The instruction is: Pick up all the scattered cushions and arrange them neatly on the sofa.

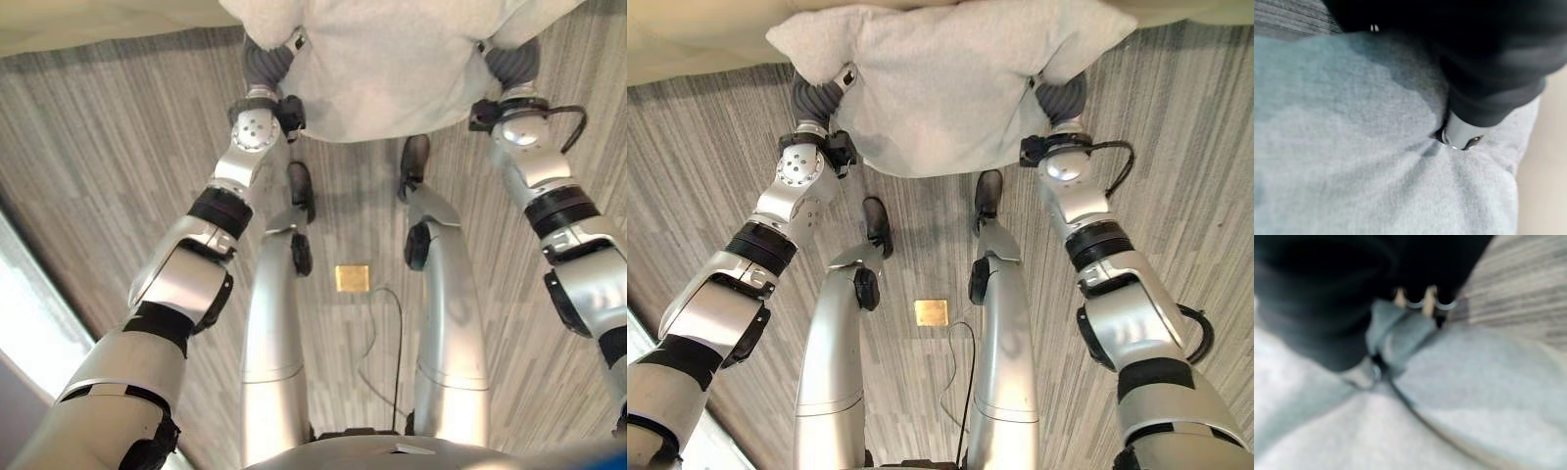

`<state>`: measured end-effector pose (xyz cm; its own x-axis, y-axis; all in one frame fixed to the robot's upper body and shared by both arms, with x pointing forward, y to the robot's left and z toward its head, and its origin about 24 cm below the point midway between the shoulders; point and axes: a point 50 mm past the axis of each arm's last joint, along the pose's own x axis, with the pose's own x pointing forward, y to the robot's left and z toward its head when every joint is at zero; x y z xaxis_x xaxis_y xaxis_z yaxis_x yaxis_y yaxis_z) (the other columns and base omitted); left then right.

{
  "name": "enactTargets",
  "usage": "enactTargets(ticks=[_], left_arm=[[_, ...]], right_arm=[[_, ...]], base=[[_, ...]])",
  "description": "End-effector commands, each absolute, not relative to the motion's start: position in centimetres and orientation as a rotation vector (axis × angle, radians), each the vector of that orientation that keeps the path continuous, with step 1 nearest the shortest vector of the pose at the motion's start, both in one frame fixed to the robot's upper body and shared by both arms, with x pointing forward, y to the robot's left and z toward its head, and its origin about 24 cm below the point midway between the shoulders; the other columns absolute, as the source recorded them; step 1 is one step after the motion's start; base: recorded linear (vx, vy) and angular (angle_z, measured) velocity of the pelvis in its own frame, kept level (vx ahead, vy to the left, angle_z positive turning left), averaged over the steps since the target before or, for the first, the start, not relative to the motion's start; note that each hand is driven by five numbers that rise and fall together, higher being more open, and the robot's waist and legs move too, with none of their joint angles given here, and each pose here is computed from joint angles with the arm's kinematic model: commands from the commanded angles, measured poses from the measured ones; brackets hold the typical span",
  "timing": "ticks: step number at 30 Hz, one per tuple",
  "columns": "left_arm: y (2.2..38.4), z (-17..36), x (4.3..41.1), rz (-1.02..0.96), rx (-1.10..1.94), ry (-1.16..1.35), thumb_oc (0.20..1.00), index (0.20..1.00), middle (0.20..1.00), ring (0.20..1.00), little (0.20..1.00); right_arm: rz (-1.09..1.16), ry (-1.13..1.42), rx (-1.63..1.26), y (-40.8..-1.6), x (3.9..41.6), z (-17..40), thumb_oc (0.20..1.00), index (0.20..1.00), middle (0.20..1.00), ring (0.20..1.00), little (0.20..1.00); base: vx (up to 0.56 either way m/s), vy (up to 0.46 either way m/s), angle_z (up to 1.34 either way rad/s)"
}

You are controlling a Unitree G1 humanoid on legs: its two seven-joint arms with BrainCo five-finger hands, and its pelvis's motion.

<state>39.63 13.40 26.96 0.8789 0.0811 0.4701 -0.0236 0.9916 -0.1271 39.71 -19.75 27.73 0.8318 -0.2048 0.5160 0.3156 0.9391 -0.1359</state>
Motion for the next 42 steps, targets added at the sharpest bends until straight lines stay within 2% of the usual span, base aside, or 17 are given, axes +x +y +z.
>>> enactTargets(ticks=[1,6,11,19,22,24,30,38,42], left_arm=[[10.9,26.6,37.2,-0.082,-0.179,-0.684,0.200,0.200,0.200,0.200,0.200],[11.1,25.2,35.8,-0.101,-0.189,-0.707,0.200,0.200,0.200,0.200,0.200],[11.8,22.3,34.8,-0.117,-0.187,-0.658,0.200,0.200,0.200,0.200,0.200],[12.5,13.7,32.1,-0.120,-0.221,-0.418,0.200,0.200,0.200,0.200,0.200],[12.9,11.8,31.3,-0.116,-0.211,-0.361,0.200,0.200,0.200,0.200,0.200],[13.6,9.3,30.4,-0.105,-0.190,-0.272,0.200,0.200,0.200,0.200,0.200],[14.9,6.0,28.3,-0.104,-0.141,-0.146,0.200,0.200,0.200,0.200,0.200],[15.7,3.8,26.4,-0.074,-0.166,-0.060,0.200,0.200,0.200,0.200,0.200],[14.9,3.4,26.3,-0.107,-0.165,-0.042,0.200,0.200,0.200,0.200,0.200]], right_arm=[[-0.051,-0.738,-0.120,-13.6,37.7,27.5,0.200,0.200,0.200,0.200,0.200],[-0.122,-0.717,-0.093,-16.0,36.7,24.9,0.200,0.200,0.200,0.200,0.200],[-0.129,-0.644,-0.176,-16.6,35.7,21.4,0.200,0.200,0.200,0.200,0.200],[-0.094,-0.389,-0.157,-17.6,32.5,12.5,0.200,0.200,0.200,0.200,0.200],[-0.093,-0.334,-0.152,-18.1,31.6,10.9,0.200,0.200,0.200,0.200,0.200],[-0.116,-0.262,-0.170,-19.4,30.4,8.9,0.200,0.200,0.200,0.200,0.200],[-0.150,-0.156,-0.177,-21.3,28.4,6.3,0.200,0.200,0.200,0.200,0.200],[-0.091,-0.062,-0.177,-20.3,27.0,4.0,0.200,0.200,0.200,0.200,0.200],[-0.082,-0.035,-0.204,-20.4,26.3,3.4,0.200,0.200,0.200,0.200,0.200]], base=[[-0.04,0.002,-0.01],[-0.03,-0.014,0.07],[-0.08,0.012,0.05],[0.06,0.012,0.01],[0.11,0.030,-0.02],[0.18,0.068,-0.11],[0.14,0.069,-0.21],[0.06,-0.002,-0.45],[0.01,-0.132,-0.67]])
